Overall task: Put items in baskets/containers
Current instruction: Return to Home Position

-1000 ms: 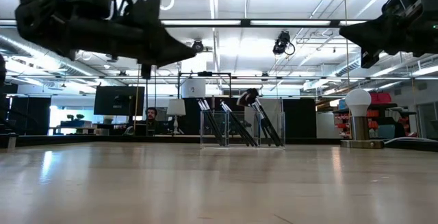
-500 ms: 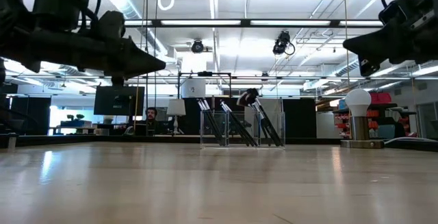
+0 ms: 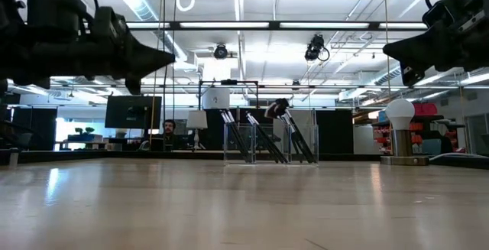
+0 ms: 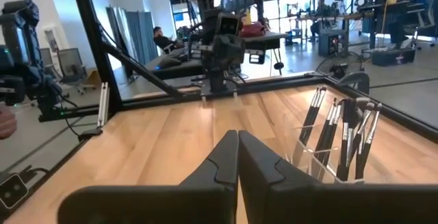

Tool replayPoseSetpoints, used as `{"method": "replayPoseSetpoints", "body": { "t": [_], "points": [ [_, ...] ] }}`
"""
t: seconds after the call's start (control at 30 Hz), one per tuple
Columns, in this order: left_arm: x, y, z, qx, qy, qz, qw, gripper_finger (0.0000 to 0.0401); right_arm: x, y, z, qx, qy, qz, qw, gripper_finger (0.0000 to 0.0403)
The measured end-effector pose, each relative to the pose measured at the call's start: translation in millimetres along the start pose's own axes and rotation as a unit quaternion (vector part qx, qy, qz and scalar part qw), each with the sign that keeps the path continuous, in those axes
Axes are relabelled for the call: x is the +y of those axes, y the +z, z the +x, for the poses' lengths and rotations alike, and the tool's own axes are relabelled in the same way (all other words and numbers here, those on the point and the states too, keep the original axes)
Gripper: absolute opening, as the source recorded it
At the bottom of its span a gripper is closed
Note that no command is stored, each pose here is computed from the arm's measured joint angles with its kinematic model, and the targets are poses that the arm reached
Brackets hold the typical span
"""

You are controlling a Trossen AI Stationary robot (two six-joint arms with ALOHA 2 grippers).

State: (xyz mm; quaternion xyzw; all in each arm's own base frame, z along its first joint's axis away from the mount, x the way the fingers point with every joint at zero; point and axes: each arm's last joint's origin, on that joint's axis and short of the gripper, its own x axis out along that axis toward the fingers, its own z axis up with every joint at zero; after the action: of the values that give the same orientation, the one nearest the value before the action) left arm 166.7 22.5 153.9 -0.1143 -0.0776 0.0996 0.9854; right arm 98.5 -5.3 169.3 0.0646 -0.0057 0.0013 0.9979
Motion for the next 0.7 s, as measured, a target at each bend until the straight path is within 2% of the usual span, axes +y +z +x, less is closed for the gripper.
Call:
{"method": "replayPoseSetpoints", "body": {
  "t": [0.27,0.43,0.7],
  "points": [
    [8,19,-6,-0.023,-0.069,0.002,0.997,0.0003,0,0,0,-0.001,-0.001,0.000,1.000,0.0013],
    [3,22,-13,-0.005,-0.054,0.016,0.998,0.0003,0,0,0,-0.001,-0.001,0.000,1.000,0.0013],
    [-14,27,-30,-0.005,-0.023,0.073,0.997,0.0002,0,0,0,-0.001,-0.001,0.000,1.000,0.0013]
  ]
}}
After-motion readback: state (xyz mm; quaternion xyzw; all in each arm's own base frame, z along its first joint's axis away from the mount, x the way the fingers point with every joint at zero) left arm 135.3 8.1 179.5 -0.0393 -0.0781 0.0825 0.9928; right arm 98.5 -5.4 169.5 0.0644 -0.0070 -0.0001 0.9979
